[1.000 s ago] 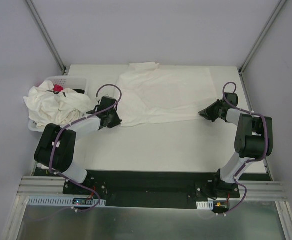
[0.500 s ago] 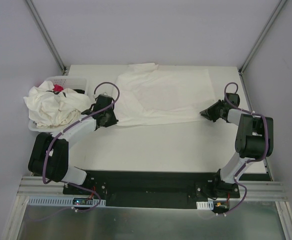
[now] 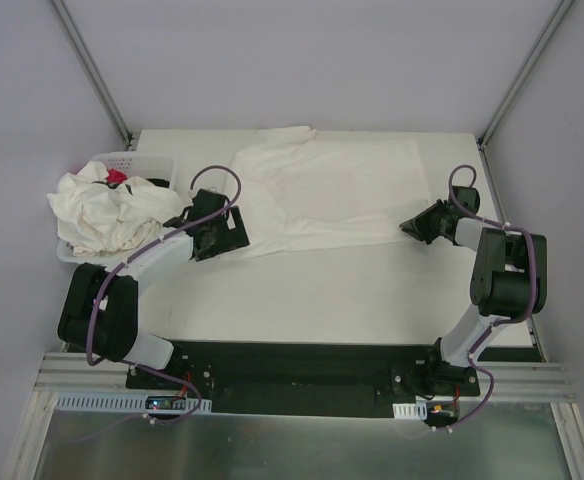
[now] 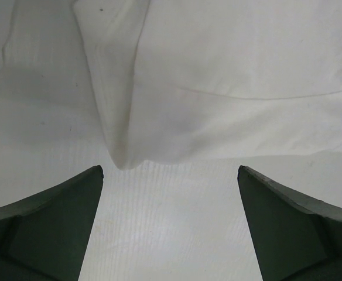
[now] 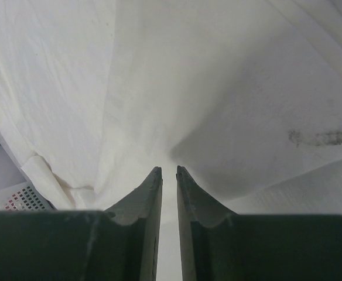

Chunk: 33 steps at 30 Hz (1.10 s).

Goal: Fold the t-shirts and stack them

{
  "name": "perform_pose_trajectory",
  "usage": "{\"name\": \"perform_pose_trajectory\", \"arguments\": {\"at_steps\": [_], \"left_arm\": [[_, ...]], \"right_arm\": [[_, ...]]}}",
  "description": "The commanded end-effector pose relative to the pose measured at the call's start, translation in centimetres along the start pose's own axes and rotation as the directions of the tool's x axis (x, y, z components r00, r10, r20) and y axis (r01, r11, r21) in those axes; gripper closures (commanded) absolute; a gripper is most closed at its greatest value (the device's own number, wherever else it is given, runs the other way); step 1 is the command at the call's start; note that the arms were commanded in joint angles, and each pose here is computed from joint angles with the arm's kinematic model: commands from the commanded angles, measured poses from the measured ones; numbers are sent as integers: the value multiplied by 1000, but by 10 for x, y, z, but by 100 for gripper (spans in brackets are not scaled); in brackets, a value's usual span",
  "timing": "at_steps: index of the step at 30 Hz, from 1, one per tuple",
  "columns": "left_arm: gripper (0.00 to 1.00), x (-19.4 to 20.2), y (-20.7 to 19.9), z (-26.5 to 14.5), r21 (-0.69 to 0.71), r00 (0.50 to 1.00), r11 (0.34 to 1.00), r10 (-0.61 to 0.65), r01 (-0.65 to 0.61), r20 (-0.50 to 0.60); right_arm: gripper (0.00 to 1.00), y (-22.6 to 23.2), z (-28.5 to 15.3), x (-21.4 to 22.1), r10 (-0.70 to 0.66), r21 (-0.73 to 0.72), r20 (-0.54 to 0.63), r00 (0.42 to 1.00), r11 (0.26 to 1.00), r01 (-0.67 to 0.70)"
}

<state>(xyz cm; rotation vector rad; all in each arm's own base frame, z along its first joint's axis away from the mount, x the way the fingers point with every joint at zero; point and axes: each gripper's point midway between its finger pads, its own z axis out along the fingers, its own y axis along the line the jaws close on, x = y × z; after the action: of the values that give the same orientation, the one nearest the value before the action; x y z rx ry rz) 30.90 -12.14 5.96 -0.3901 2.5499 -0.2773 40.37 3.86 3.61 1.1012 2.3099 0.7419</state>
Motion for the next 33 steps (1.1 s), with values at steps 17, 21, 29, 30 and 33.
{"name": "perform_pose_trajectory", "arguments": {"at_steps": [17, 21, 29, 30, 33], "left_arm": [[7, -79, -171, 13, 334, 995, 940, 36, -63, 88], [7, -73, -203, 20, 394, 996, 915, 63, -82, 62], [9, -44, -215, 33, 425, 998, 903, 69, -59, -9], [8, -44, -213, 31, 423, 998, 904, 65, -56, -6], [9, -34, -202, 29, 410, 998, 911, 59, -45, -23]], "right_arm": [[85, 70, 27, 71, -112, -143, -140, 984, 985, 92], [85, 76, 30, 84, -135, -144, -153, 979, 983, 113], [85, 67, 44, 86, -117, -118, -178, 977, 988, 97], [86, 65, 46, 86, -113, -116, -182, 977, 989, 93], [85, 64, 49, 75, -99, -112, -168, 981, 990, 81]]}}
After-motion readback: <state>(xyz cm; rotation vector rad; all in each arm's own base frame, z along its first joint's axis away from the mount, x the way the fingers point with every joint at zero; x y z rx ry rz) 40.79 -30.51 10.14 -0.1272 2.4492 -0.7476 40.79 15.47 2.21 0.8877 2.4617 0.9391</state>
